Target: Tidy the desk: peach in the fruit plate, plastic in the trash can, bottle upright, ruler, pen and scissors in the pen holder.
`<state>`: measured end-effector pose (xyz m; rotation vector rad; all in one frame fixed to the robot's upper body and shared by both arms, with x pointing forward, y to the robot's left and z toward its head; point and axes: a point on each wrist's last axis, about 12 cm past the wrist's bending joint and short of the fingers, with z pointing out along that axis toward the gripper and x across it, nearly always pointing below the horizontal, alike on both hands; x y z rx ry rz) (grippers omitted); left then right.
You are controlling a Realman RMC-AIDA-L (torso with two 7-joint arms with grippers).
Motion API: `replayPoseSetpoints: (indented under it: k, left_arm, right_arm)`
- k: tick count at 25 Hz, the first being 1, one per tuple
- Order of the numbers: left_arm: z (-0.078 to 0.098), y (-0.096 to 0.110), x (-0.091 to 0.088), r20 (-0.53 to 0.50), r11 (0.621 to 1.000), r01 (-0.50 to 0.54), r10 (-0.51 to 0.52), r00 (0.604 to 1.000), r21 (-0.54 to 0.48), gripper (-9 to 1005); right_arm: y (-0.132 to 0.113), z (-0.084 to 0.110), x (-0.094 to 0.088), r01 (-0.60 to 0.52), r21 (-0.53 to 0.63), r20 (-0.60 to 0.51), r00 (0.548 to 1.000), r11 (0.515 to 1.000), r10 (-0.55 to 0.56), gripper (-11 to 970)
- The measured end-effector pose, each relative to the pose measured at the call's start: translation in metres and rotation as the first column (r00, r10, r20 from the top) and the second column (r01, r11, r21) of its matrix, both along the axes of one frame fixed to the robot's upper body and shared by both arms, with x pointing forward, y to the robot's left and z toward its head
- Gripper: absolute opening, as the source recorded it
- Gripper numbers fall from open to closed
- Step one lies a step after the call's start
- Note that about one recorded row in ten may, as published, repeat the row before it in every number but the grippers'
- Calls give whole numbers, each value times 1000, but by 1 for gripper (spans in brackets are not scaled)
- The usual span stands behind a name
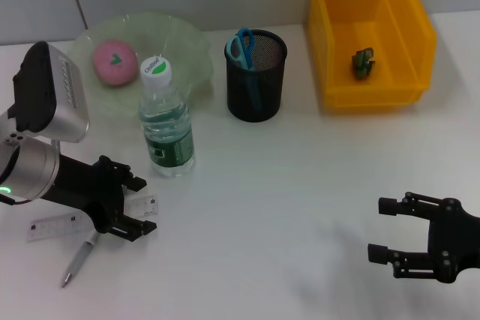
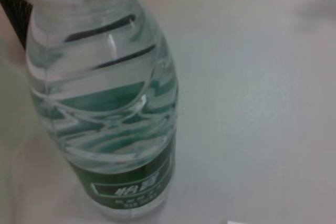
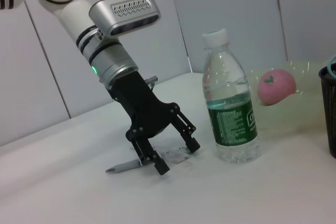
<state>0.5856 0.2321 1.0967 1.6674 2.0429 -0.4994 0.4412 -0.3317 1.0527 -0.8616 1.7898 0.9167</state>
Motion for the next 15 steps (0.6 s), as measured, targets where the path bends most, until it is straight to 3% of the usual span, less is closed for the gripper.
replayPoseSetpoints:
  k: [15]
  left_arm:
    - [-1,1,0,-13,999,3,-3,1000,32,746]
  right_arm:
    - [0,-1,0,-3,-4,-3,1000,1000,3,832]
